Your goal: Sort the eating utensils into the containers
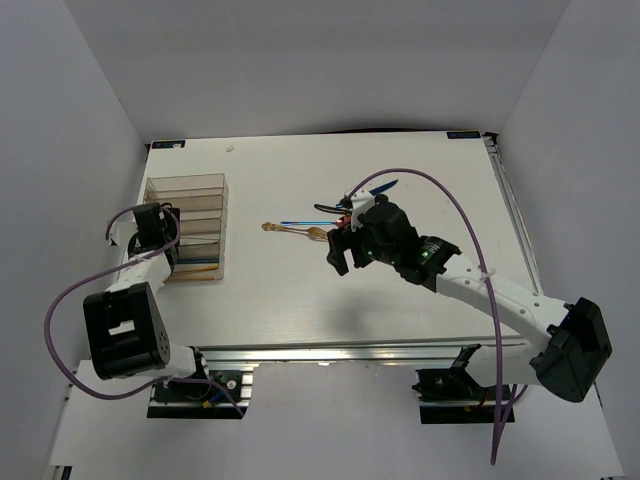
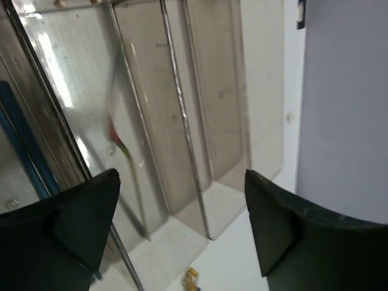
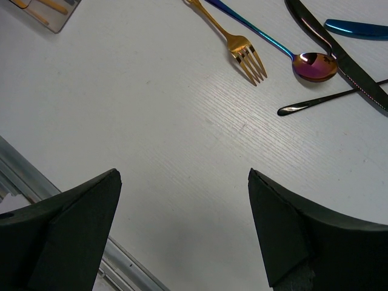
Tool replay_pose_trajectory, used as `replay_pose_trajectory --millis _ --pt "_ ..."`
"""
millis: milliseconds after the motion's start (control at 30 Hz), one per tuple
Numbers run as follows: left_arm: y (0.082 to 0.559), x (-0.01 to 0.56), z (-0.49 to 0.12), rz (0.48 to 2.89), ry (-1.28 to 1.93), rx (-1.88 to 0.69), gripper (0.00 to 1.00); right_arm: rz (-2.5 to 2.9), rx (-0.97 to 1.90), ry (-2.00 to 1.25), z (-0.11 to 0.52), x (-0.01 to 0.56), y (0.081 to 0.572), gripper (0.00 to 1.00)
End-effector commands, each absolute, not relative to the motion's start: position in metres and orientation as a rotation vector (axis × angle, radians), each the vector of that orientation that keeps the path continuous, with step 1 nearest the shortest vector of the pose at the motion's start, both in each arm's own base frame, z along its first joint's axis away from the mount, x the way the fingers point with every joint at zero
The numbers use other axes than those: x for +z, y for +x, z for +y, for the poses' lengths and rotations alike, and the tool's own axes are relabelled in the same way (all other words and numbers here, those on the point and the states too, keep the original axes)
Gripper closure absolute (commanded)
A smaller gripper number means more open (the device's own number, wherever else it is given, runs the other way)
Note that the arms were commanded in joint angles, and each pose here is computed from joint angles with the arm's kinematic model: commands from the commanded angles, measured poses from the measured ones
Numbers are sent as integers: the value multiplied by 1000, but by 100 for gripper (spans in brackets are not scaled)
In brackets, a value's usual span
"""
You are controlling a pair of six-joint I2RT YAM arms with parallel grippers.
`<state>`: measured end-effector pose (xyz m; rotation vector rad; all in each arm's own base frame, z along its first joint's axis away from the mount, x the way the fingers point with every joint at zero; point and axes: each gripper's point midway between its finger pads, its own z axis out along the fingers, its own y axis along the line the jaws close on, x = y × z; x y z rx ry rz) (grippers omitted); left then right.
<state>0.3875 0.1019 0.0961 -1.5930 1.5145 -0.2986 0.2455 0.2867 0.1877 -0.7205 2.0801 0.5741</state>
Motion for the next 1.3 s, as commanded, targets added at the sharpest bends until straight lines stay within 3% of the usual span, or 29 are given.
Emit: replay_pose_trajectory --millis 0,367,500,667,867,1000,1267 --pt "392 151 101 1465 -1474 -350 2 2041 562 -686 288 202 261 11" --pt "361 247 117 1593 -1338 -89 2 2160 528 -755 301 181 291 11" --pt "350 276 102 1680 -1102 -99 2 2153 534 -871 315 174 301 11" --pt "324 259 68 1859 -839 -157 2 2112 484 -1107 342 139 328 16" --pt "300 232 19 1888 -545 -349 2 2042 394 -1333 375 95 373 39" --pt "291 217 5 1863 -495 -416 2 1995 331 -1385 387 86 396 40" --pt "288 219 -3 1814 -471 -460 2 2006 346 -1442 386 67 390 48"
